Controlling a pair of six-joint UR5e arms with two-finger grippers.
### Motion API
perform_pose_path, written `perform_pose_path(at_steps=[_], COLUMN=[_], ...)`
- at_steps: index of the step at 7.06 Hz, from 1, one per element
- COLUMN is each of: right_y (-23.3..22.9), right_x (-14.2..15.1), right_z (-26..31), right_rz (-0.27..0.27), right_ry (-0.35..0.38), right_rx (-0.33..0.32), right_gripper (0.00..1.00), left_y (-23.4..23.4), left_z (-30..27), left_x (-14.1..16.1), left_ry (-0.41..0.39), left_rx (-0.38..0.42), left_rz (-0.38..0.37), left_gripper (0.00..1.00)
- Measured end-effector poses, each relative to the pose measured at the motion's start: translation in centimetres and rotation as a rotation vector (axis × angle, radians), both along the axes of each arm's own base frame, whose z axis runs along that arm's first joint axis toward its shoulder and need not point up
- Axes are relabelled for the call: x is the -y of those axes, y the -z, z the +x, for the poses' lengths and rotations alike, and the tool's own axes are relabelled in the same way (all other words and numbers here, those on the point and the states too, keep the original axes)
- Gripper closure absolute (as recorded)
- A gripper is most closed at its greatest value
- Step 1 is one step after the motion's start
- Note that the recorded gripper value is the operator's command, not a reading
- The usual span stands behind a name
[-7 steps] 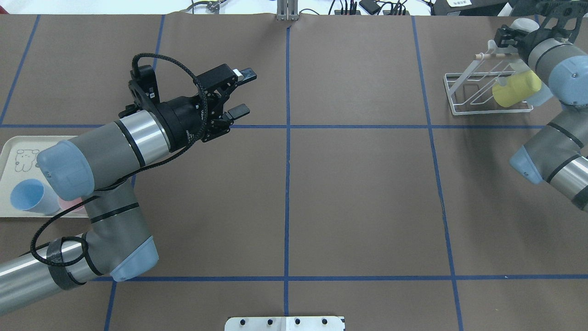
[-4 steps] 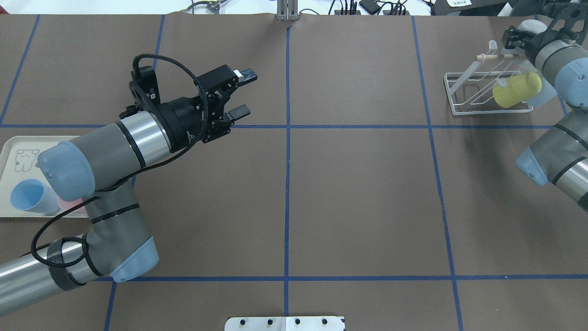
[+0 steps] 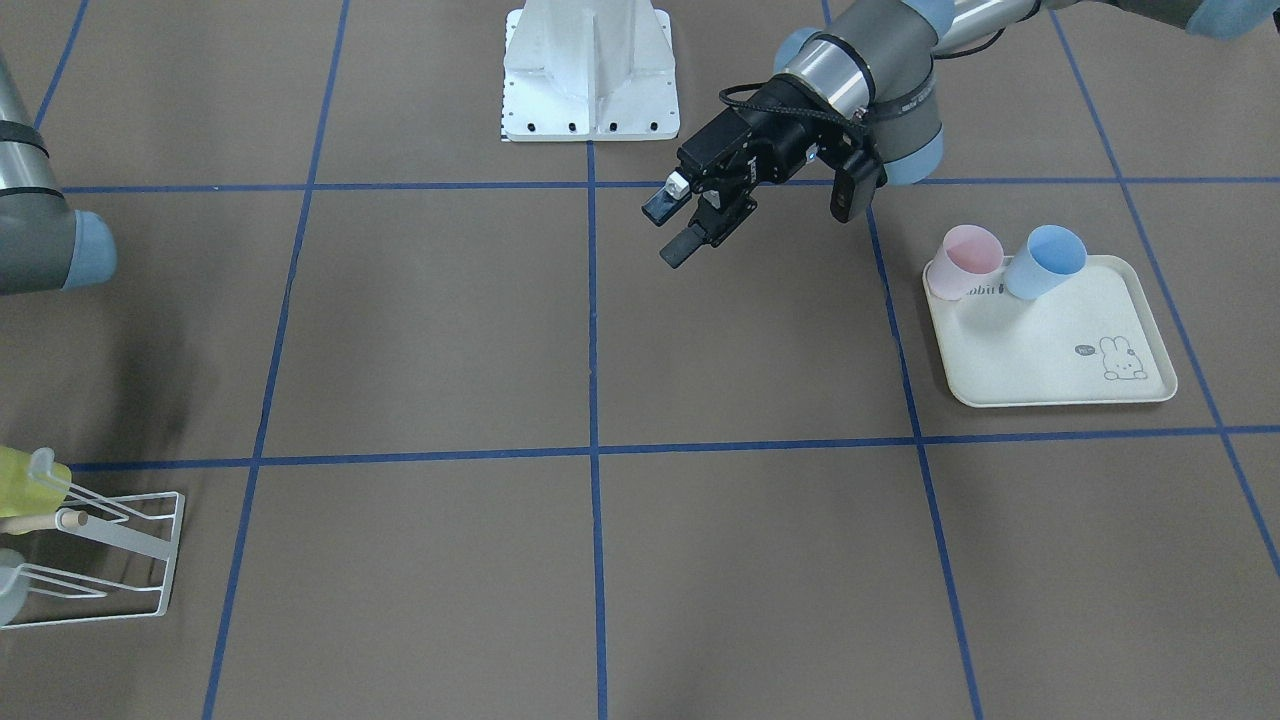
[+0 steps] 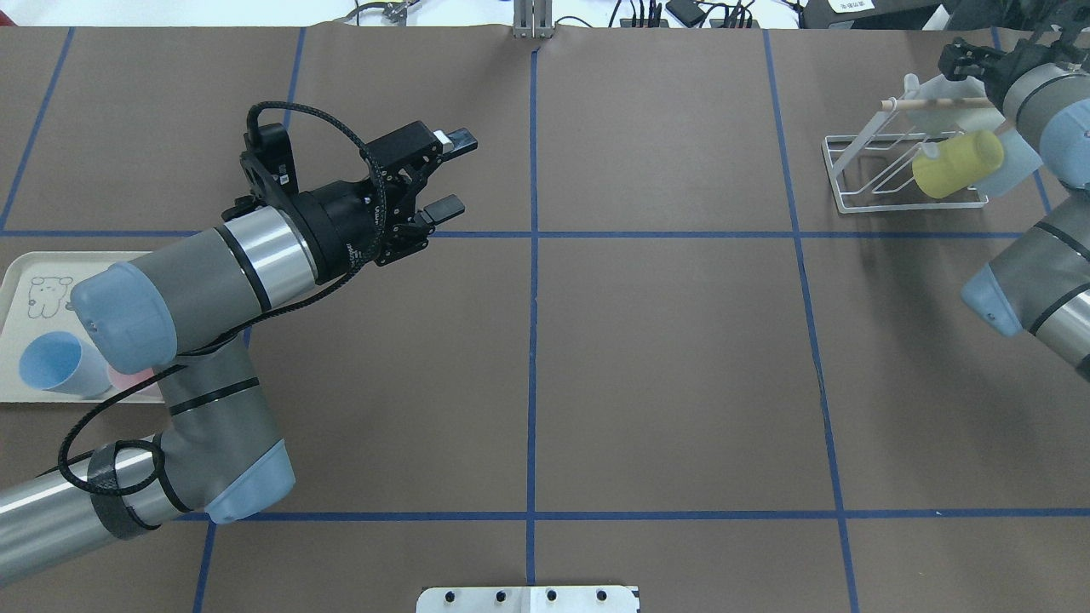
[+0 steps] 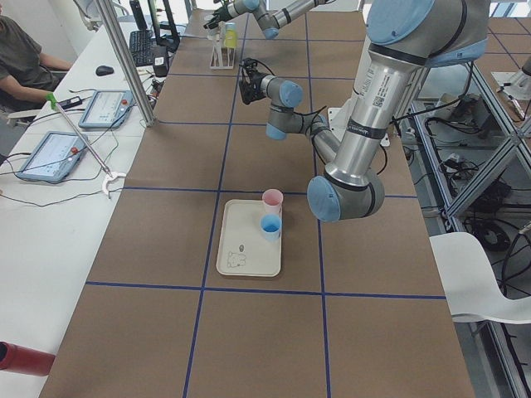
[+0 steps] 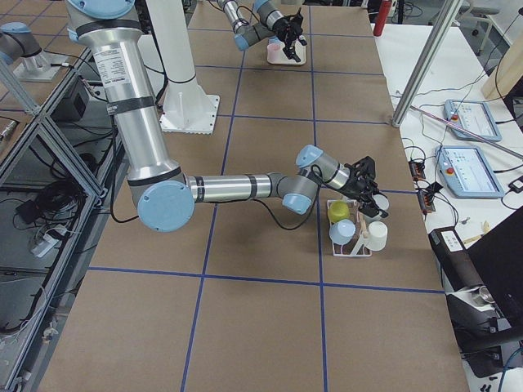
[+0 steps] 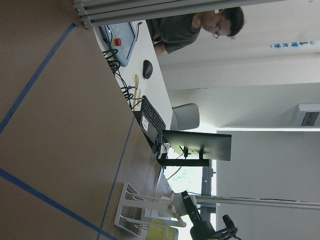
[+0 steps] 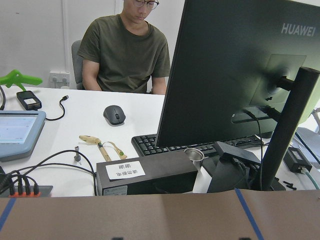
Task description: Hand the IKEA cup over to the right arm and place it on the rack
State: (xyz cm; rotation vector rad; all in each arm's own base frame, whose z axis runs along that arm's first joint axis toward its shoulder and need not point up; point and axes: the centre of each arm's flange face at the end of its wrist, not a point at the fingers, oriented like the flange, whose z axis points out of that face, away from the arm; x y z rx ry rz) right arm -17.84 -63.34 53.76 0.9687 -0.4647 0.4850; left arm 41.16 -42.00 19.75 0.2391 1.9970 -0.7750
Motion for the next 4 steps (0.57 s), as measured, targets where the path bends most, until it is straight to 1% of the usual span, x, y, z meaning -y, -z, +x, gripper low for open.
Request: perform_pose_path(at_steps=[3, 4], right_y=[0.5, 1.3], right_x=[0.2, 0.4], right_z=[0.8, 1.5], right_rz=[0.010, 0.020], right_ry=[-0.001, 0.001], right_rx=[-0.010, 0.000], right_gripper=[0.00, 0.00], left_y=[0.2, 0.6], left_z=[-0.1, -0.4], left_x=[0.0, -0.1], left_ry=[-0.001, 0.000], left_rx=[-0.004, -0.009], left_rz=[0.001, 0.007], left_gripper=[0.00, 0.00])
